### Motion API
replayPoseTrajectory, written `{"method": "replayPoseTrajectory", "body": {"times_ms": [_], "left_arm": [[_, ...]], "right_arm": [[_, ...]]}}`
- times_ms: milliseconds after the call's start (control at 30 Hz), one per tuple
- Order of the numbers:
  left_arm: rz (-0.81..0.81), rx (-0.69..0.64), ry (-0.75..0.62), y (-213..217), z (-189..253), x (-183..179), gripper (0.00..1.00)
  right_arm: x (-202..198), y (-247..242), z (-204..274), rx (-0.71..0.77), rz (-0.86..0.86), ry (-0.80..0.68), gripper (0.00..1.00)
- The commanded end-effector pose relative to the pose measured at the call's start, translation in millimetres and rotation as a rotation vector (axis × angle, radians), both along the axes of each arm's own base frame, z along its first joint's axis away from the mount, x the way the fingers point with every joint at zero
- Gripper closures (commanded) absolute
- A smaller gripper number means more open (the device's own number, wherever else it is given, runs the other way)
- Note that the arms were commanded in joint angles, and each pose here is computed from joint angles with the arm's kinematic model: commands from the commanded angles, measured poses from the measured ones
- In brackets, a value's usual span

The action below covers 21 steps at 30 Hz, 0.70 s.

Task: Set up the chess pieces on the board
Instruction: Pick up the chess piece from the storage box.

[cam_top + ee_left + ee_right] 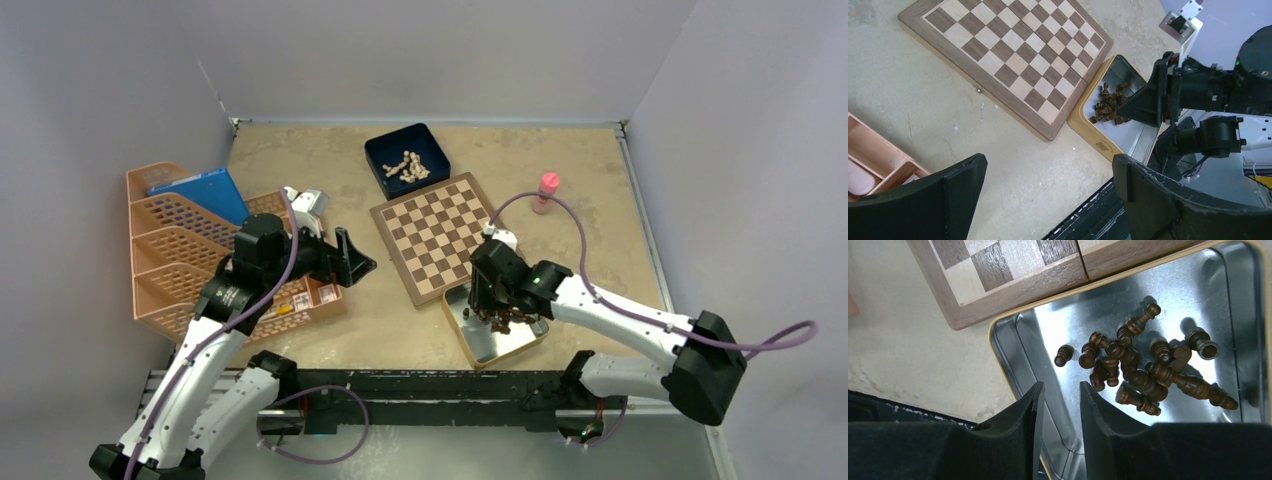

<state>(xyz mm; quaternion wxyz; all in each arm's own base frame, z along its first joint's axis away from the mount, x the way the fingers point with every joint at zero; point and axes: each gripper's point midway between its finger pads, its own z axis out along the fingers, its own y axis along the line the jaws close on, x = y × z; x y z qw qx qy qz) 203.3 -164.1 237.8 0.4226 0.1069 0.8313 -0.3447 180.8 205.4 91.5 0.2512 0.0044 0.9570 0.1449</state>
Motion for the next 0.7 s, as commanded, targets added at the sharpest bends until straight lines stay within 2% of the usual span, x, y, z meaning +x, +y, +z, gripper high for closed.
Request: {"method": "replayPoseTrajectory", "body": {"times_ms": [0, 100, 667], "left_arm": [[0.010, -0.002, -0.046, 2.6, 10.2, 3.5, 0.02], [0.009, -0.002, -0.046, 2.5, 10.4, 3.2, 0.02], [0.005, -0.007, -0.049, 2.0, 10.9, 2.4, 0.02]], "right_arm": [[4.6, -2.1, -7.4, -0.041, -0.048, -0.022, 0.67], [6.4, -2.1, -11.6, -0.053, -0.049, -0.027, 0.69], [10.0, -6.7, -27.6, -0.106, -0.084, -0.018, 0.71]]}}
